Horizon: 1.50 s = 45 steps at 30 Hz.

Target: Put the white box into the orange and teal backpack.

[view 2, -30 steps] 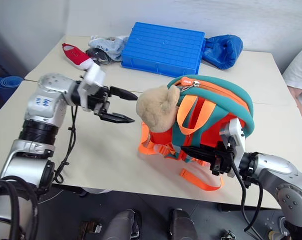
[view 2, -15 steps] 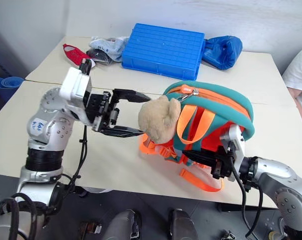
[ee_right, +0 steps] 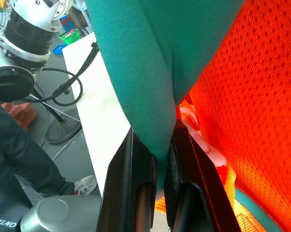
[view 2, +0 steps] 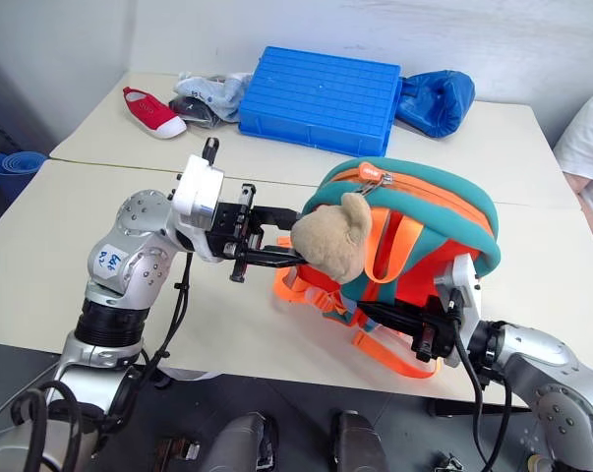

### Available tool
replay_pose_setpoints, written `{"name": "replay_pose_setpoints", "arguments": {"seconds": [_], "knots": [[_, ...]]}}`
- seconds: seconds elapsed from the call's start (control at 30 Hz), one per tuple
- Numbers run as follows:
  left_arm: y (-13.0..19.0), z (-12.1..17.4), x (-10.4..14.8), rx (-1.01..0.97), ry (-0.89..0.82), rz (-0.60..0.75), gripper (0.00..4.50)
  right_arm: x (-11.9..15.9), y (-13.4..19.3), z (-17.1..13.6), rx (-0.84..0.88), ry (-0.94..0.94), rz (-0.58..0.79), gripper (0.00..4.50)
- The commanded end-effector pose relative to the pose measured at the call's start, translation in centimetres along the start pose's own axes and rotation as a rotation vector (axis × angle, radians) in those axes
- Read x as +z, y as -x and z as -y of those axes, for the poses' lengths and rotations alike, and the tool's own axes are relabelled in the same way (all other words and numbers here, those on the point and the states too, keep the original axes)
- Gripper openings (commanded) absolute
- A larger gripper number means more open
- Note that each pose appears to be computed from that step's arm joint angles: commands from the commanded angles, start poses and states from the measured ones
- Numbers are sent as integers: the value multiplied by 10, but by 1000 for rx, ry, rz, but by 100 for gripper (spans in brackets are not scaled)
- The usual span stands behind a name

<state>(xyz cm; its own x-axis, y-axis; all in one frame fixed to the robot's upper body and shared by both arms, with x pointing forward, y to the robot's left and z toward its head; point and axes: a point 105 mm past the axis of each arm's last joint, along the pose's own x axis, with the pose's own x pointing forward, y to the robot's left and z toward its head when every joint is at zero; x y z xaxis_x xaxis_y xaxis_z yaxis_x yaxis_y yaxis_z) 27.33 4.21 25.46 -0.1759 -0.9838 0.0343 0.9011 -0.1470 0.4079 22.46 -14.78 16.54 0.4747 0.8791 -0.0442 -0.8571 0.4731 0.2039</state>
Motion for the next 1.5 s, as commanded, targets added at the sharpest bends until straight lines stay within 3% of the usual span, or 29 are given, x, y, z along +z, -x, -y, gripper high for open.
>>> {"name": "replay_pose_setpoints", "arguments": {"seconds": [0.03, 0.13, 0.33, 0.53, 0.77, 0.9, 1.03, 1.2, 1.23, 1.33, 1.43, 1.5], "knots": [[12, -22, 19, 132, 1, 41, 65, 15, 6, -7, -13, -32, 117, 0], [30, -40, 22, 219, 12, 5, 31, 15, 13, -8, -45, -48, 130, 0], [78, -70, 14, 354, 112, -191, 30, 5, 31, -7, -142, -81, 132, 0], [115, -71, -23, 440, 251, -354, 30, -8, 38, -13, -191, -102, 138, 0], [109, -47, -88, 405, 388, -446, 30, -15, 33, -20, -170, -134, 141, 0], [87, -5, -119, 253, 473, -413, 30, -17, 28, -16, -192, -97, 139, 0], [79, 8, -121, 236, 442, -342, 30, -10, 25, -3, -252, 52, 160, 0], [93, 6, -122, 322, 331, -300, 30, -6, 19, 8, -280, 207, 122, 0], [94, 7, -117, 313, 276, -277, 64, -7, 16, 7, -248, 250, 91, 0], [104, 16, -106, 318, 248, -250, 147, -14, 16, 2, -183, 354, 10, 85], [128, 28, -103, 360, 241, -329, 248, -2, 32, 8, -257, 443, 29, 194], [155, 32, -102, 451, 198, -413, 312, -13, 50, 8, -251, 455, -88, 262]]}}
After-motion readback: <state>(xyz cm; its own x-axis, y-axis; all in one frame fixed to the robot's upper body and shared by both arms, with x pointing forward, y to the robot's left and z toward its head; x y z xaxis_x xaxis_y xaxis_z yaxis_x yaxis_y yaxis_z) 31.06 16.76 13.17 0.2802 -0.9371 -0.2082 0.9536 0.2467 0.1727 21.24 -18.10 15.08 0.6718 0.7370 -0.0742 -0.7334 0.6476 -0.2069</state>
